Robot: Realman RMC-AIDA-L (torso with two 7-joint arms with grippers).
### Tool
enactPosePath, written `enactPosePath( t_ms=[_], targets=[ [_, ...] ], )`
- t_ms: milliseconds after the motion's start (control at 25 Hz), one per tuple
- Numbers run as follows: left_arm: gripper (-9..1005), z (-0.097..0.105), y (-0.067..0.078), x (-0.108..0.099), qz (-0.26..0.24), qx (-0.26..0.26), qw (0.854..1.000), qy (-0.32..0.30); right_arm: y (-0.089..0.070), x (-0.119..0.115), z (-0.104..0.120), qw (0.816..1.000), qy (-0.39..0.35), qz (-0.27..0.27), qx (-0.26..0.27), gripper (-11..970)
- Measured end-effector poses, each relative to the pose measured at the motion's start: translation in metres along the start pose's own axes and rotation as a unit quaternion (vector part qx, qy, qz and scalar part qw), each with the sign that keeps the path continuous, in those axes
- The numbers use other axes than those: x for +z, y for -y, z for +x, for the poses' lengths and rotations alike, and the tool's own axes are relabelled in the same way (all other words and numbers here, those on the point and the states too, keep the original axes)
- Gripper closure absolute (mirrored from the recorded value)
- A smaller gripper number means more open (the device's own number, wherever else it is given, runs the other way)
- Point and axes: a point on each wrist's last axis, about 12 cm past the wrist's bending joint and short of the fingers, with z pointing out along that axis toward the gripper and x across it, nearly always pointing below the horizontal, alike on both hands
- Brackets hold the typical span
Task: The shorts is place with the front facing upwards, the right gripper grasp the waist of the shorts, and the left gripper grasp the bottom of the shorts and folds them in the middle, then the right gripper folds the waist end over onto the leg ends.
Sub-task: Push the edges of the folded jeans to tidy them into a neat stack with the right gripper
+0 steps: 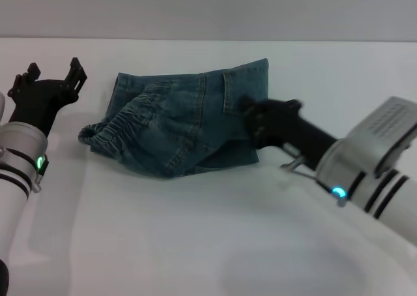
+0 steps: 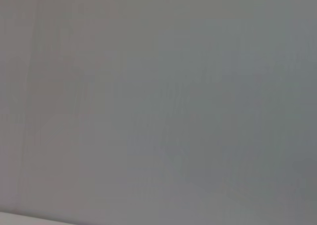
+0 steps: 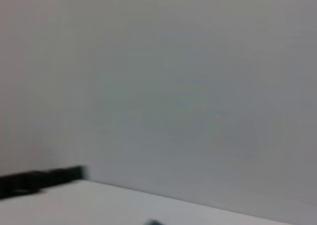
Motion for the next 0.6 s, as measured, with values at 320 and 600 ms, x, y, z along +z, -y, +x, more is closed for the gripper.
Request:
enactPosePath(
  t_ms=[320,600],
  targets=[
    [191,-0.003,0.002,0.007,0.005,-0.005,1.000,0.001,-0.030,0.014,0.010,0.997,-0.059,-0.043,0.013,960],
    [191,-0.005,0.002,0.015,0.007,-0.010,1.000,0.002,-0.019,0.013,0.019,0.993,-0.107,-0.022,0.042,960]
  ],
)
